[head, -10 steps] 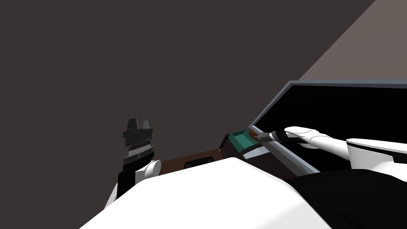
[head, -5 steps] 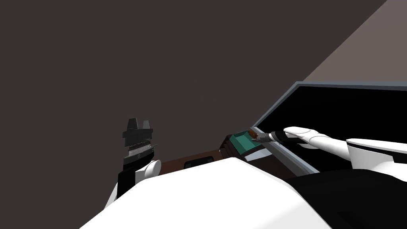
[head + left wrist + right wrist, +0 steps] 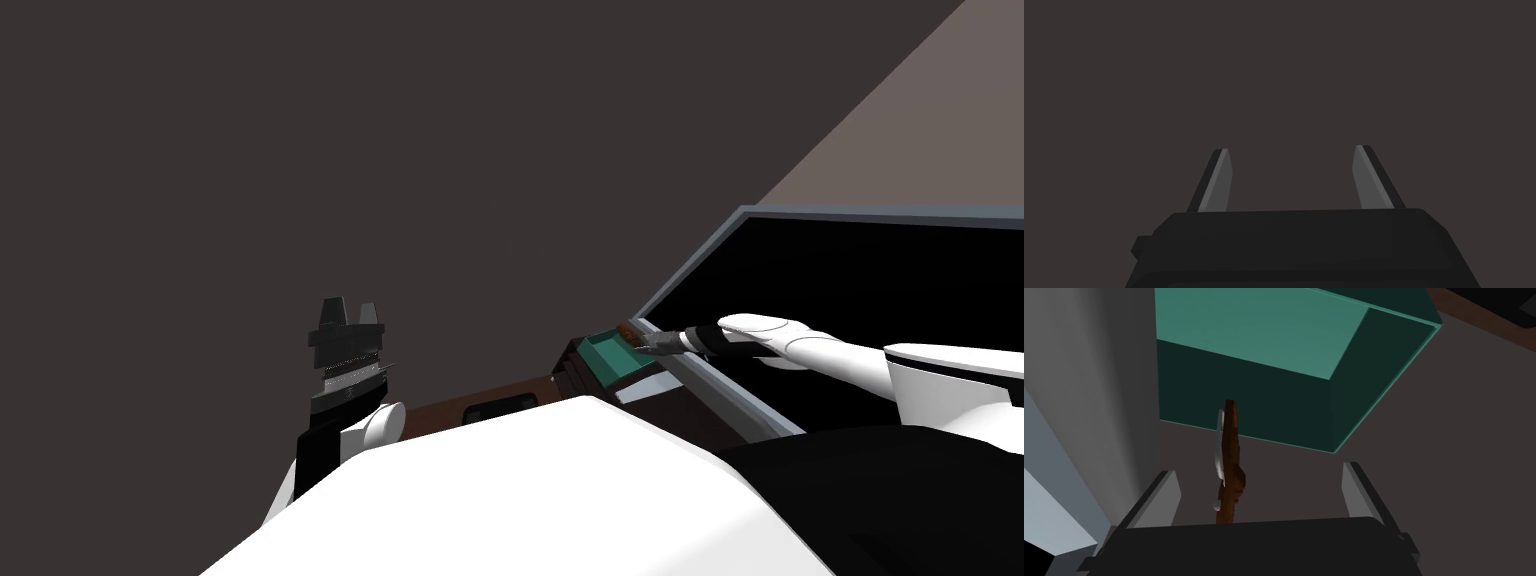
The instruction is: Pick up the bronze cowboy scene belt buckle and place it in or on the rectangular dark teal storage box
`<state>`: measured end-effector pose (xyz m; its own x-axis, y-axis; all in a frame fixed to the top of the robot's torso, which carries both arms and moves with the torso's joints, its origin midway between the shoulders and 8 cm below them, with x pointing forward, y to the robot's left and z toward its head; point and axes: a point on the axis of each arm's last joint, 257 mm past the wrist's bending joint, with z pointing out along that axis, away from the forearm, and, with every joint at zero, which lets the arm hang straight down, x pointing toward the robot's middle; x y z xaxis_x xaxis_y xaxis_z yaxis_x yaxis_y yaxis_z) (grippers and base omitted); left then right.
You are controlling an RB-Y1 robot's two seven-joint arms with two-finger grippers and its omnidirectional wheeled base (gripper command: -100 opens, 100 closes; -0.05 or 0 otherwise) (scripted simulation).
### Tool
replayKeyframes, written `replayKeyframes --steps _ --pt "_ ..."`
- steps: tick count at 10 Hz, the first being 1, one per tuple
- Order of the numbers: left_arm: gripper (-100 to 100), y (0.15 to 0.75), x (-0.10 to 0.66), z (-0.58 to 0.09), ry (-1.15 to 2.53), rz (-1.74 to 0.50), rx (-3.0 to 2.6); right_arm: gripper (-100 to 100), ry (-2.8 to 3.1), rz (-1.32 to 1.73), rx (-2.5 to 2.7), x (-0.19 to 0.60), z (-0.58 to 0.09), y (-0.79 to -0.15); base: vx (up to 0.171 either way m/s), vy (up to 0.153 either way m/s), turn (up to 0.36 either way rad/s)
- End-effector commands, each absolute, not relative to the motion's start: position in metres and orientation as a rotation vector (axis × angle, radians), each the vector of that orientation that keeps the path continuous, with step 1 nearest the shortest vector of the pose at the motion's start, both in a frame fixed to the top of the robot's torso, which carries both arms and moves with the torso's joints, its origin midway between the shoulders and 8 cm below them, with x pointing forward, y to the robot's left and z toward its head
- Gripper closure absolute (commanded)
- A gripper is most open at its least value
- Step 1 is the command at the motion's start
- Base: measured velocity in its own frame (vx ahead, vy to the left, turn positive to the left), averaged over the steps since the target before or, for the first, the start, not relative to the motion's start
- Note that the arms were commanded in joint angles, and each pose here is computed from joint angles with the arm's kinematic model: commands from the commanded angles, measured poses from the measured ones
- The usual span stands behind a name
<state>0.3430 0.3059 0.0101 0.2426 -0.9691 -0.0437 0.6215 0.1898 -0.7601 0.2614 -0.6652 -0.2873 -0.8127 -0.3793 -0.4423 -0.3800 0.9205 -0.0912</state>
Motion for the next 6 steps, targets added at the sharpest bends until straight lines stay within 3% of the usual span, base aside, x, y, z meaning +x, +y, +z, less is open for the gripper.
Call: replayKeyframes --steps 1,5,6 --pt "0 0.306 0.343 0.01 0.604 -1.218 -0.702 -100 2.612 0.001 -0.561 0.268 -0.27 -0.667 0.002 0.05 -0.051" --pt "0 0.306 0.343 0.01 0.604 -1.218 -0.702 -100 2.607 -0.008 -0.581 0.277 -0.242 -0.67 -0.005 0.046 -0.05" --pt "0 0.306 0.343 0.01 0.604 -1.218 -0.702 0 2.607 -0.005 -0.581 0.276 -0.241 -0.669 0.0 0.0 0.0"
